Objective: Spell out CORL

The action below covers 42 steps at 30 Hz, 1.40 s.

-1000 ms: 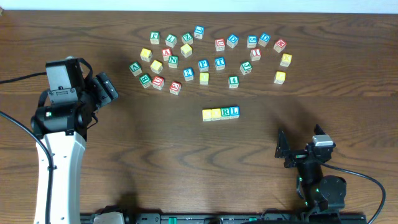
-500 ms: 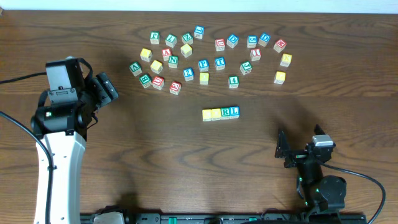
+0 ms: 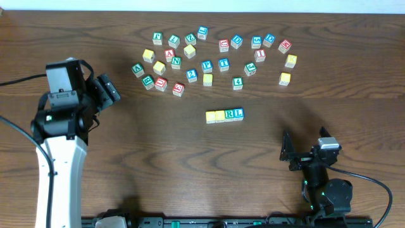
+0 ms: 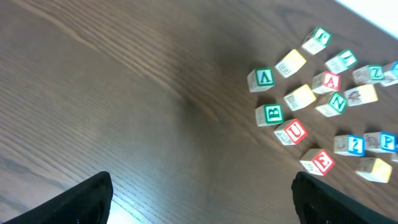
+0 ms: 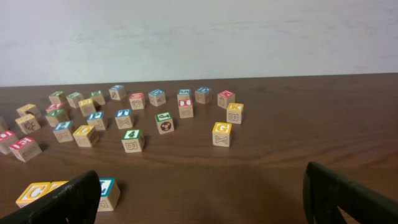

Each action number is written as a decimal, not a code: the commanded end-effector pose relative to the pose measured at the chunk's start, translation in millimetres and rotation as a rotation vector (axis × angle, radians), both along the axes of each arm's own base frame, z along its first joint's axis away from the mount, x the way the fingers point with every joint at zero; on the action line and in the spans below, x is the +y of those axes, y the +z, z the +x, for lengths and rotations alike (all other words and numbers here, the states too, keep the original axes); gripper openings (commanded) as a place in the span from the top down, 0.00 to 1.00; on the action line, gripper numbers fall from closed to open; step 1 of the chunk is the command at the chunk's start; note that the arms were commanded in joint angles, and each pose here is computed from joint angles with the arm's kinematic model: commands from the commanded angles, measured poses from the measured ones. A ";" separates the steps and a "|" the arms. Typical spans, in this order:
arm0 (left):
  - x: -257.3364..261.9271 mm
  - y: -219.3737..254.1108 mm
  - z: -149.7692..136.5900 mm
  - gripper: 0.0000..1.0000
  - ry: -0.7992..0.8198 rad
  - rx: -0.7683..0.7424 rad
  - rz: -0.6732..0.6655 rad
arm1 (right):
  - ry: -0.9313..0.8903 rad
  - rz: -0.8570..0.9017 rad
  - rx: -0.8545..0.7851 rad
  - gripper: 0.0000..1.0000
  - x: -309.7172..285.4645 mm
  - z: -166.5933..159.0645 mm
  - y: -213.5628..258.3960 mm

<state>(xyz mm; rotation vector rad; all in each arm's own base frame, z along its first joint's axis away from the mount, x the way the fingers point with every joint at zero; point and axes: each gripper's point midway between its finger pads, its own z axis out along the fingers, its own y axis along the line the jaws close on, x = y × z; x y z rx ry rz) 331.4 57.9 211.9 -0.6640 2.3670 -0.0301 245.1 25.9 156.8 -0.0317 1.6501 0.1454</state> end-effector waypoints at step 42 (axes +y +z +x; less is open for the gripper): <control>-12.0 -75.4 -92.2 0.09 -0.094 -0.688 0.273 | 0.011 -0.011 -0.004 0.01 2.1 -0.5 -0.3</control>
